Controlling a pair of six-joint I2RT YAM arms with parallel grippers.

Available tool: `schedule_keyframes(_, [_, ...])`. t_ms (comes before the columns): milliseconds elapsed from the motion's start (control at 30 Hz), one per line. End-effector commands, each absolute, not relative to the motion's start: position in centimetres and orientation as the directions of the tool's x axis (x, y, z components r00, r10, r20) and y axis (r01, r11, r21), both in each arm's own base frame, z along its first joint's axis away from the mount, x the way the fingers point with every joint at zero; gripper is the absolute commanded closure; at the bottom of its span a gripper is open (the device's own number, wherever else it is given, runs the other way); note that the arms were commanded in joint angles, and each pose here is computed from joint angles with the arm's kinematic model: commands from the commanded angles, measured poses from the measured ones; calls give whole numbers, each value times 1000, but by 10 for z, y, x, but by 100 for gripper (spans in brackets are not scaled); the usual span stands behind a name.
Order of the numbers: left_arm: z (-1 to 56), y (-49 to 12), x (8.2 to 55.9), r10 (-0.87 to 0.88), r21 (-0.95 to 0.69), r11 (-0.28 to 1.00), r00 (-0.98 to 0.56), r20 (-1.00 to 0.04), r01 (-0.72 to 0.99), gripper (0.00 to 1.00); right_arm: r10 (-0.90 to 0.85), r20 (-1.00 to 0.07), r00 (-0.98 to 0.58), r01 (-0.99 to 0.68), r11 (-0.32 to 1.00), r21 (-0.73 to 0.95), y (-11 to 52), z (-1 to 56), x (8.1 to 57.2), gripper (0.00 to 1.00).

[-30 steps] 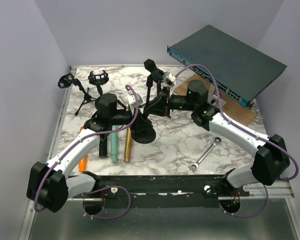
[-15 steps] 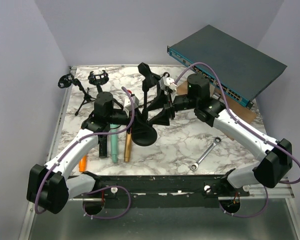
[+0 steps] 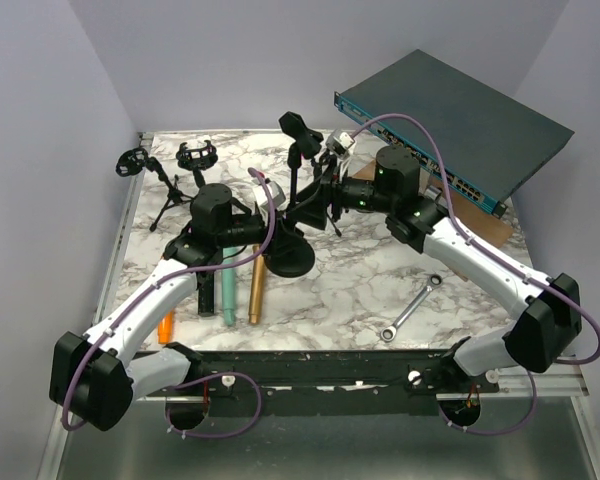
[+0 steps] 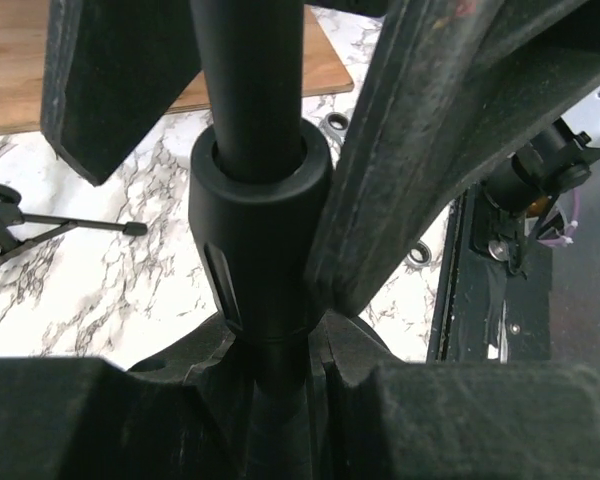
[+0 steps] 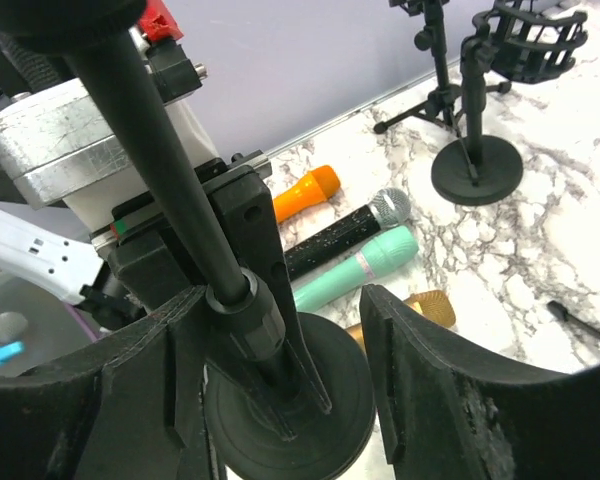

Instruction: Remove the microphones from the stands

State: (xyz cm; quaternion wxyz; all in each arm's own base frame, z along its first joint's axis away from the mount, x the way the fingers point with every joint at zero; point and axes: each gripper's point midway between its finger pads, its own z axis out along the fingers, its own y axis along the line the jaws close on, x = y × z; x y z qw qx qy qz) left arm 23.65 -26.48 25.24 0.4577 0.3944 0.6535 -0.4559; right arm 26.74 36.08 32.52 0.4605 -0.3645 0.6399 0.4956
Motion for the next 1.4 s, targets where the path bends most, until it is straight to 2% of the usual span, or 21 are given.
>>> schedule_keyframes(0, [284, -265, 247, 64, -146, 336, -177, -982, 930, 100, 39, -932, -360, -889, 289, 356, 366, 323, 283, 35])
schedule_keyframes(133, [282, -265, 253, 70, -144, 361, -181, -981, 921, 100, 33, -924, -381, -887, 268, 376, 369, 315, 281, 47])
schedule_keyframes(167, [282, -265, 254, 70, -144, 365, -181, -981, 920, 100, 34, -923, -383, -889, 257, 378, 370, 314, 279, 54])
schedule_keyframes(267, [282, -267, 252, 70, -140, 348, -175, -982, 927, 100, 23, -927, -375, -904, 212, 371, 372, 309, 272, 83])
schedule_keyframes(333, [284, -268, 247, 65, -129, 319, -158, -985, 939, 100, 10, -942, -336, -926, 180, 333, 370, 308, 265, 97])
schedule_keyframes(400, [286, -268, 234, 58, -110, 240, -127, -990, 964, 100, -4, -962, -272, -952, 151, 268, 366, 310, 258, 99])
schedule_keyframes(500, [286, -265, 200, 64, -83, 32, -84, -994, 996, 100, -48, -994, -100, -995, -4, 100, 356, 317, 229, 99])
schedule_keyframes(567, [283, -263, 183, 91, -105, -63, -99, -991, 992, 100, -93, -996, 10, -993, -119, 1, 348, 313, 208, 99])
schedule_keyframes(633, [281, -260, 168, 105, -137, -139, -123, -987, 981, 100, -130, -990, 55, -982, -185, -30, 341, 310, 195, 95])
schedule_keyframes(667, [280, -259, 162, 107, -149, -170, -132, -985, 974, 100, -140, -987, 83, -978, -201, -54, 338, 311, 193, 89])
schedule_keyframes(733, [280, -259, 159, 106, -160, -187, -142, -984, 969, 100, -155, -984, 83, -974, -224, -47, 337, 310, 189, 66])
schedule_keyframes(767, [281, -259, 160, 103, -156, -179, -139, -985, 971, 100, -160, -985, 71, -976, -215, -35, 337, 312, 190, 54])
schedule_keyframes(833, [282, -260, 168, 98, -152, -126, -140, -985, 980, 100, -148, -989, 18, -986, -167, 7, 341, 316, 197, 35])
schedule_keyframes(900, [284, -262, 184, 93, -148, -25, -145, -985, 989, 100, -112, -993, -49, -993, -97, 60, 346, 322, 206, 28])
schedule_keyframes(1000, [287, -262, 203, 97, -157, 89, -165, -981, 984, 100, -58, -989, -136, -990, -17, 137, 353, 331, 219, 23])
schedule_keyframes(1200, [281, -263, 234, 107, -176, 277, -212, -971, 945, 100, -6, -969, -248, -956, 161, 244, 360, 338, 255, 23])
schedule_keyframes(1367, [277, -266, 239, 116, -178, 322, -225, -967, 930, 100, 8, -954, -301, -928, 229, 295, 368, 326, 274, 32])
